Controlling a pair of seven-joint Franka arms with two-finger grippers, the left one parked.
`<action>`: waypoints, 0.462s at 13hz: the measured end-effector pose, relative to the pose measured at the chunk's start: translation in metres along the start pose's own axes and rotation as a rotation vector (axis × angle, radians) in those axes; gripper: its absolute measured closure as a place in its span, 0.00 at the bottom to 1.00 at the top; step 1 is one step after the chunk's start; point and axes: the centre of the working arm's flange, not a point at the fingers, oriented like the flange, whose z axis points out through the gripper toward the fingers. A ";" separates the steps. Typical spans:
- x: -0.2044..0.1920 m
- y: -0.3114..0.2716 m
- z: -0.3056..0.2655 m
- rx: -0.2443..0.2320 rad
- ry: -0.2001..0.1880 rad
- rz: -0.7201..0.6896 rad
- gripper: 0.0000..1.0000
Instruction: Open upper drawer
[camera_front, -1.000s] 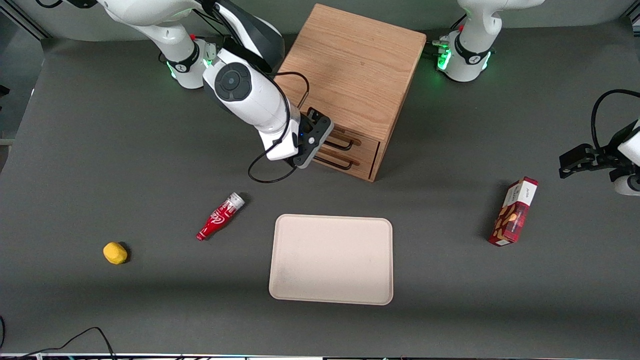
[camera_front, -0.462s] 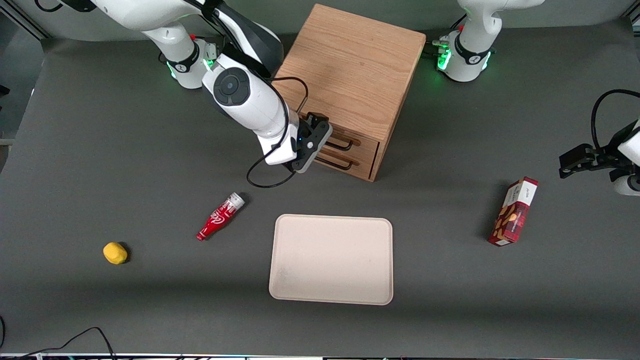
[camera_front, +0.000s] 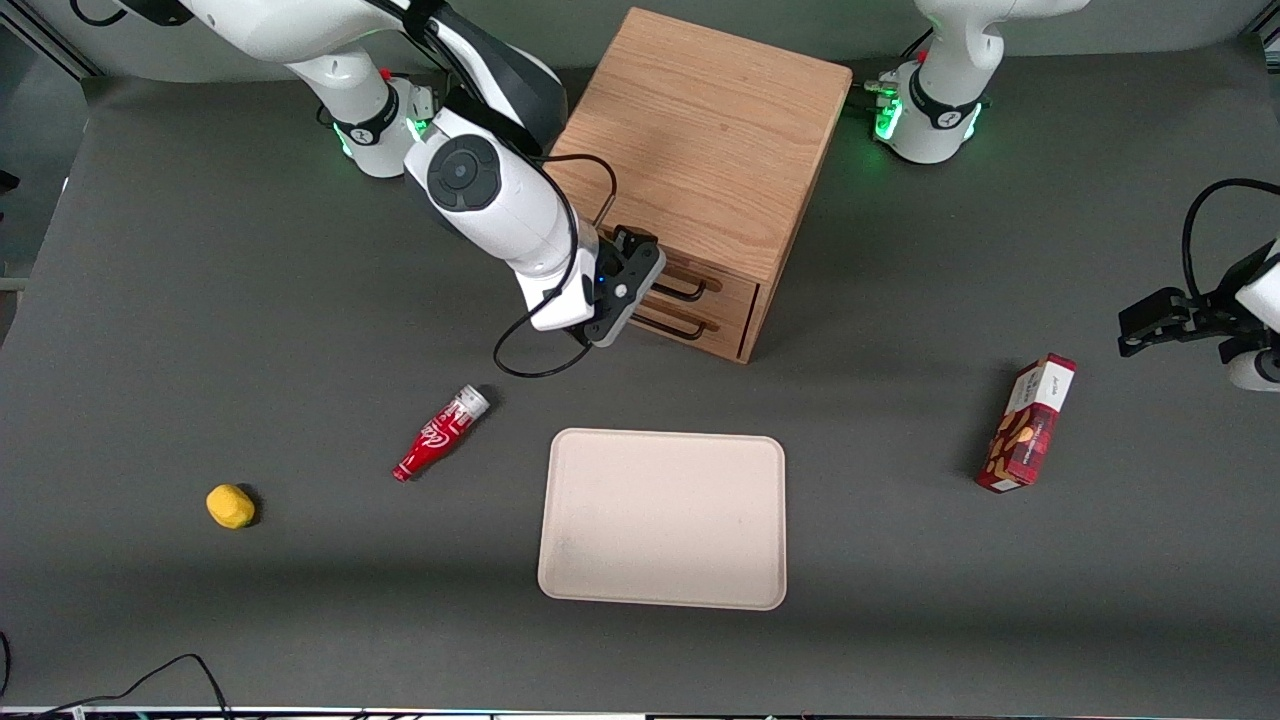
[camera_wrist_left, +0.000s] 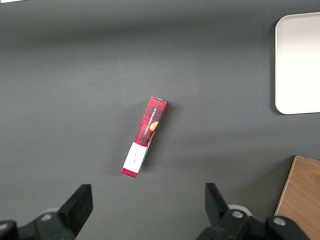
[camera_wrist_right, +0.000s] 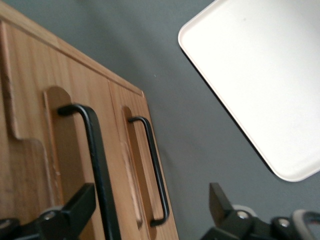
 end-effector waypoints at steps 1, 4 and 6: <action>-0.001 0.003 -0.004 -0.001 -0.024 0.002 0.00; -0.002 0.013 -0.022 0.011 -0.052 0.007 0.00; -0.003 0.022 -0.027 0.042 -0.042 0.007 0.00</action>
